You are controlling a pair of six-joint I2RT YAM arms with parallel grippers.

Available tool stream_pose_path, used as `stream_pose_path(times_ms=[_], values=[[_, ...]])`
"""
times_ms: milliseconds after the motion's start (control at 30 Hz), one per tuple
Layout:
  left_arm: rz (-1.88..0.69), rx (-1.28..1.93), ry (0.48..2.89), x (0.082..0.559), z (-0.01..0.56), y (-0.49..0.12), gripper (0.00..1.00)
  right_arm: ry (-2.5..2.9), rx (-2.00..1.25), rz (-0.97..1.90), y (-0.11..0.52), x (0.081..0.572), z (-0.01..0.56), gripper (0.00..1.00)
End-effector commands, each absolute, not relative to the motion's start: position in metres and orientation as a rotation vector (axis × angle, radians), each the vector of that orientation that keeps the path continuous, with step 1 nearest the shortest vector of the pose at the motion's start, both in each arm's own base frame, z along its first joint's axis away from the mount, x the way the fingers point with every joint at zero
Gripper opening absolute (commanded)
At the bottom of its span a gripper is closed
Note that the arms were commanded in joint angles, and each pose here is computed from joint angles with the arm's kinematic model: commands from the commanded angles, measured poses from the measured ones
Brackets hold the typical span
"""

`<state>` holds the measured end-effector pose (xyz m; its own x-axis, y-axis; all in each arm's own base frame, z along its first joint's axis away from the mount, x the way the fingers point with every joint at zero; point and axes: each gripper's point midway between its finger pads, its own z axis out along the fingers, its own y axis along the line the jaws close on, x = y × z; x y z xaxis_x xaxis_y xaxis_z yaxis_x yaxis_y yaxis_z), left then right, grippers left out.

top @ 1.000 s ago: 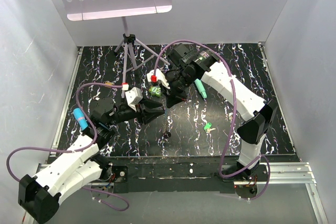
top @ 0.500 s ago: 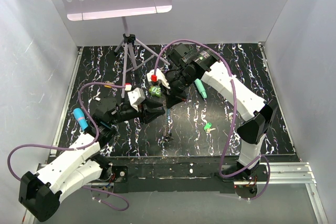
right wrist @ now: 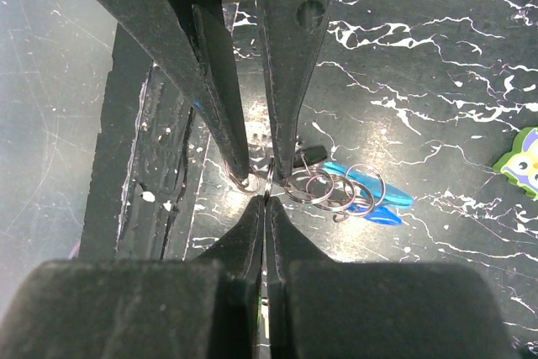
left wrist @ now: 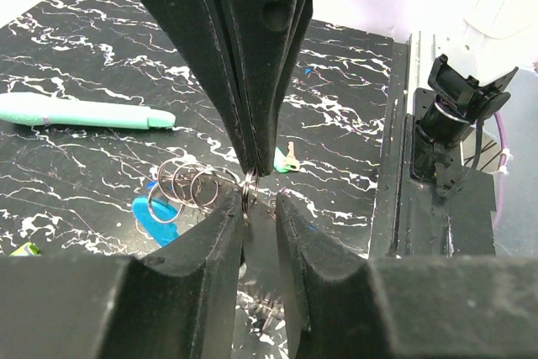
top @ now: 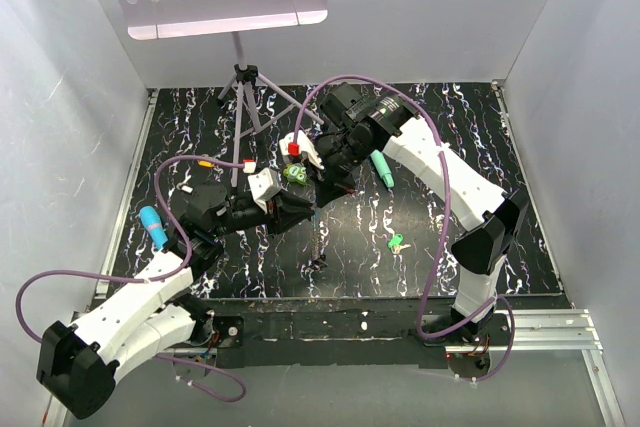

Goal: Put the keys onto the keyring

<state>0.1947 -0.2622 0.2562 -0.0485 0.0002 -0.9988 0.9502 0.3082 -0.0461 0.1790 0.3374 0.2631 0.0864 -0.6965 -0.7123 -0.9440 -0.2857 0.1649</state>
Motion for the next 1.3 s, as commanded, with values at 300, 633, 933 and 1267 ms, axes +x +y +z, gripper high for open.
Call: stream_pose_path(times_ms=[300,633,933,1267], values=[[-1.000,0.936,1.337,0.193,0.274,-0.261,0.23,1.730,-2.085,1.141,0.308,0.140,0.276,0.01],[-1.005,0.925,1.332,0.193,0.276,-0.261,0.22,1.729,-2.087,1.141,0.308,0.140,0.276,0.01],[-1.009,0.953,1.364,0.195,0.269,-0.263,0.00,1.723,-2.083,1.160,0.309,0.138,0.277,0.01],[-1.116,0.690,1.236,0.186,0.300,-0.250,0.00,1.659,-2.000,1.254,0.313,0.135,0.298,0.38]])
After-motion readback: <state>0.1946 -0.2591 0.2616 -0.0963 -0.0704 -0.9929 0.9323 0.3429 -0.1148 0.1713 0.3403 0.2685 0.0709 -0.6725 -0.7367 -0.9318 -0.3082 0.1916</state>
